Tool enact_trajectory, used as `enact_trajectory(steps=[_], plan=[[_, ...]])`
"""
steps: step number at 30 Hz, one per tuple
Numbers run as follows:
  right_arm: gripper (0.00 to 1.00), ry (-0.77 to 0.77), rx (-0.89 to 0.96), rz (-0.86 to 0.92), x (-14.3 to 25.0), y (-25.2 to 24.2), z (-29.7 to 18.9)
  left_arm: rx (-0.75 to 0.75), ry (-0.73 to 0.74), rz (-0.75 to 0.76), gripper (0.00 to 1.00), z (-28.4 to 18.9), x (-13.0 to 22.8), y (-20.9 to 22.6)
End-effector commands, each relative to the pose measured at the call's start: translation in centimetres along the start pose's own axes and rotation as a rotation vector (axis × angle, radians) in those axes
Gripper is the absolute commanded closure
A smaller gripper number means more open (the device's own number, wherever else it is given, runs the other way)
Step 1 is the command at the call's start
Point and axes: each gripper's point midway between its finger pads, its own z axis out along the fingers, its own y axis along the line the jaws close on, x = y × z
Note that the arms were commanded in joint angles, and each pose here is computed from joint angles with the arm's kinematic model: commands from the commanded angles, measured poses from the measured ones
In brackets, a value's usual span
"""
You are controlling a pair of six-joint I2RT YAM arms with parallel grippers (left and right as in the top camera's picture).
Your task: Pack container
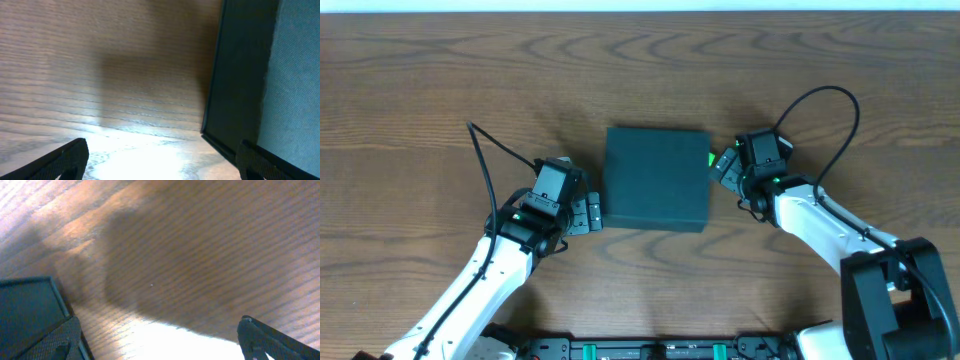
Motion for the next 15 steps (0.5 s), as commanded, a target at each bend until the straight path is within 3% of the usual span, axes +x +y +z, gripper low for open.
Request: enact_trajectory(steps=[1,15], plan=[[0.01,0.014,-0.055,-0.027,0.4,1.6,-0.4,-0.039,-0.043,0.022,0.05,-0.5,-1.1,0.5],[0.01,0.006,-0.084,-0.023,0.1,2.2,-0.4,0.022,-0.012,0.010,0.05,-0.5,-0.5,-0.6]])
